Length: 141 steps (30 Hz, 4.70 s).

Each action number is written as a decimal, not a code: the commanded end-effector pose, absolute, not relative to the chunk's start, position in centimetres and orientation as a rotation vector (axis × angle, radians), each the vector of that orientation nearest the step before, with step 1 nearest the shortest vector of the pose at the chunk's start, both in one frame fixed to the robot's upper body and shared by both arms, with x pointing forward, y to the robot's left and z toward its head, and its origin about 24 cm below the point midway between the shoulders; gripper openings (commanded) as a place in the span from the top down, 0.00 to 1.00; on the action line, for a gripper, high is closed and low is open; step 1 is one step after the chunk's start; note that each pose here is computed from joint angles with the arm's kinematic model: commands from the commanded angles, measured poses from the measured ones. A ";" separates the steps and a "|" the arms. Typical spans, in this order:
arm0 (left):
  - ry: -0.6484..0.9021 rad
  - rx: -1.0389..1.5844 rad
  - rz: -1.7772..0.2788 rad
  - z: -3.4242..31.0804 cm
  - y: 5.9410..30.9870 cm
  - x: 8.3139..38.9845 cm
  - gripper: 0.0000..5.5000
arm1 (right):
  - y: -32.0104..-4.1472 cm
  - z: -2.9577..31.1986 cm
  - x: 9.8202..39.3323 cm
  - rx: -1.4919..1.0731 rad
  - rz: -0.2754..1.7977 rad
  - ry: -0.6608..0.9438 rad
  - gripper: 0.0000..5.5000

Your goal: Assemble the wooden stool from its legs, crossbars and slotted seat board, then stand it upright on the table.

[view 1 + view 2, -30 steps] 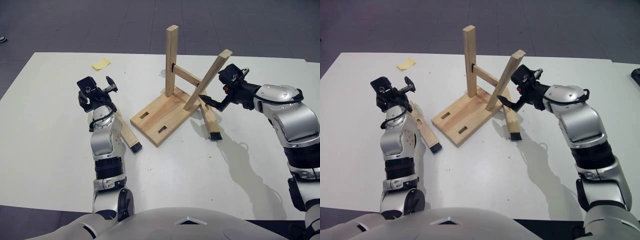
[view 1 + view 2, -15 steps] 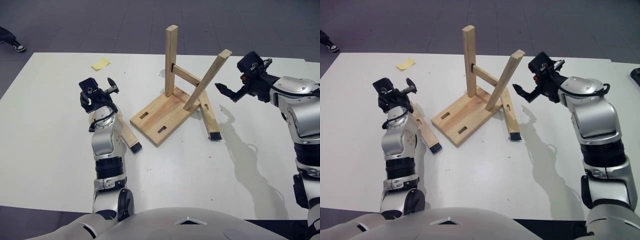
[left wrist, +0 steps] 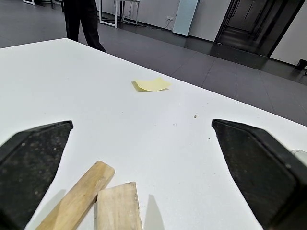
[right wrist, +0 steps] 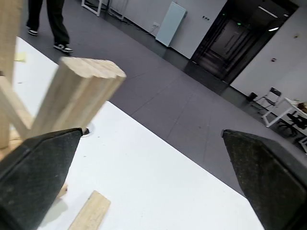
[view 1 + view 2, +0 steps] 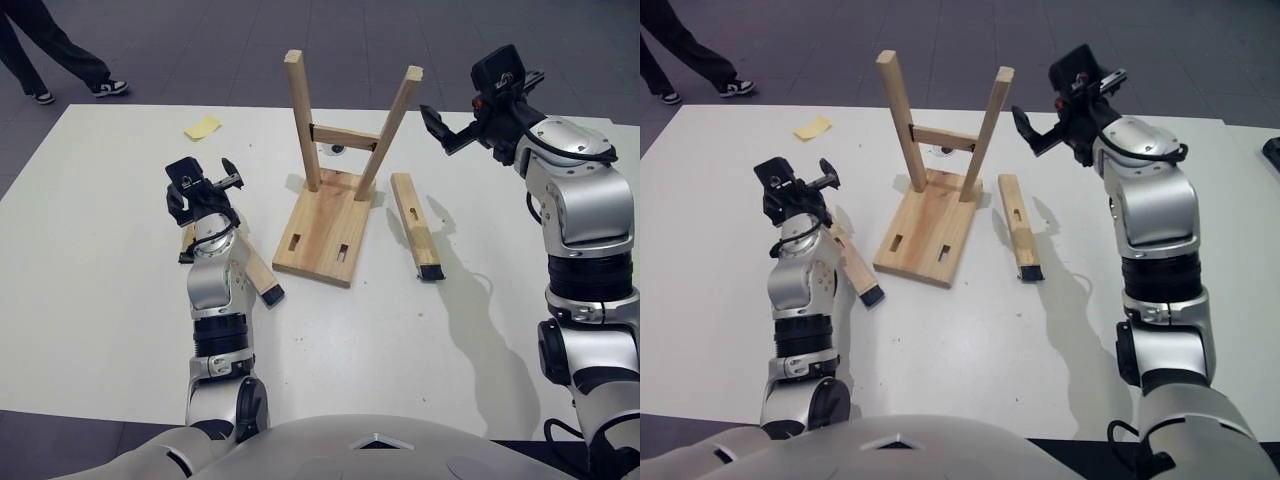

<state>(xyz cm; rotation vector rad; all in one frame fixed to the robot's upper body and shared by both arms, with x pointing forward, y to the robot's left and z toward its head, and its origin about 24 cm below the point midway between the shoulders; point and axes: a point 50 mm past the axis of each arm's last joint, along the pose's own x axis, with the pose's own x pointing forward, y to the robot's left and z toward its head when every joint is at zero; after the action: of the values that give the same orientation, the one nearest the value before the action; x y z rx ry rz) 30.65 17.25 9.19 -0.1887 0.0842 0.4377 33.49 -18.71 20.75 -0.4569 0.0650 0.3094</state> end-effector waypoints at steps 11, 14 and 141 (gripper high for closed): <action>0.175 0.163 0.260 10.2 25.6 28.6 0.02 | -16.4 16.3 29.0 -0.328 0.563 0.261 0.02; 0.289 0.170 0.143 9.1 26.3 28.1 0.02 | -16.2 15.5 28.4 -0.301 0.548 0.279 0.02; -0.392 0.218 -0.687 20.3 13.0 29.5 0.76 | -6.3 25.1 32.5 0.642 0.998 -0.188 0.54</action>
<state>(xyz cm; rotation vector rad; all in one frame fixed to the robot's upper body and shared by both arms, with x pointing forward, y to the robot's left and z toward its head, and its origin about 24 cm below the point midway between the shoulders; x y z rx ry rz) 29.41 12.88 20.34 0.1975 -0.3964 -0.6881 32.52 -5.86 24.99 0.6458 -0.1745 1.0028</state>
